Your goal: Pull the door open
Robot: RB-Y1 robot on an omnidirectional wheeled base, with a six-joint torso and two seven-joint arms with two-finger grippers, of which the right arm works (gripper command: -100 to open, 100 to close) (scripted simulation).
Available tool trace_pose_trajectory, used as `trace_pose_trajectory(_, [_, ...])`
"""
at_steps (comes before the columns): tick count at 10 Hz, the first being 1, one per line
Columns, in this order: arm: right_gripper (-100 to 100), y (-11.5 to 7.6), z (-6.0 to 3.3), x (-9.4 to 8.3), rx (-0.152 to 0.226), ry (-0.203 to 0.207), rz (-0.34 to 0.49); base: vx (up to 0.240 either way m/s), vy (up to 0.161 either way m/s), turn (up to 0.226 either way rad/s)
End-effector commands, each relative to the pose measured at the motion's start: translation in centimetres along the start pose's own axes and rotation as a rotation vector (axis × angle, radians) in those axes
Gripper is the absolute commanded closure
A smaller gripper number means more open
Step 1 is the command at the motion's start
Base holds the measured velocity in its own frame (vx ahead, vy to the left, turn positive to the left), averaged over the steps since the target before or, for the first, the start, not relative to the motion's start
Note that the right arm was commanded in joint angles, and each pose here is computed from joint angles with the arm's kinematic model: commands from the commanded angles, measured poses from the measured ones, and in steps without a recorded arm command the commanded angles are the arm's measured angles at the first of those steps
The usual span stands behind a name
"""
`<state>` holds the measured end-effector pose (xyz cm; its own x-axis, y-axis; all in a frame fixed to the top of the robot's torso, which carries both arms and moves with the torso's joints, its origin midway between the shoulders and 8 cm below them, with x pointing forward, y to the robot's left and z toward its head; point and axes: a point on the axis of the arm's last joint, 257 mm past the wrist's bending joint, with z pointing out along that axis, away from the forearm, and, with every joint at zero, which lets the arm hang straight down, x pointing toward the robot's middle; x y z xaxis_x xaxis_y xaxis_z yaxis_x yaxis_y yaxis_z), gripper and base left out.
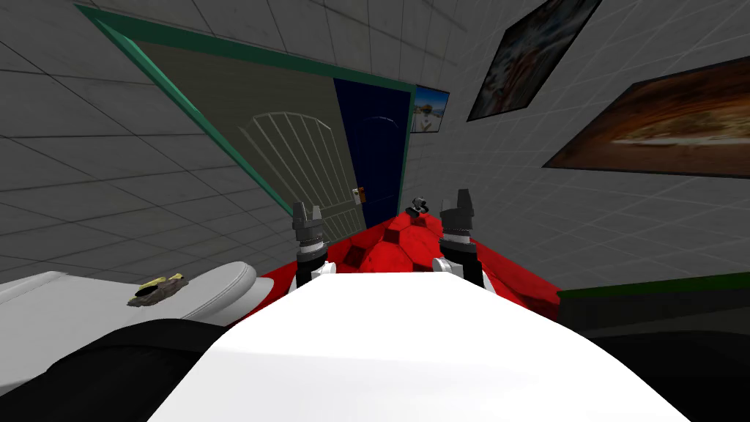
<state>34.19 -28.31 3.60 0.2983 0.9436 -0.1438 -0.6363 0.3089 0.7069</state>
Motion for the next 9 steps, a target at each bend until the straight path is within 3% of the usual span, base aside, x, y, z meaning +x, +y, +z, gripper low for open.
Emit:
trace_pose_trajectory(1, [-100,-1.4,-0.03,0.7,0.021,0.015,0.015,0.072,0.023,0.099])
trace_pose_trajectory(9, [-100,-7.8,-0.32,3.6,0.118,0.072,0.079,0.113,0.015,0.075])
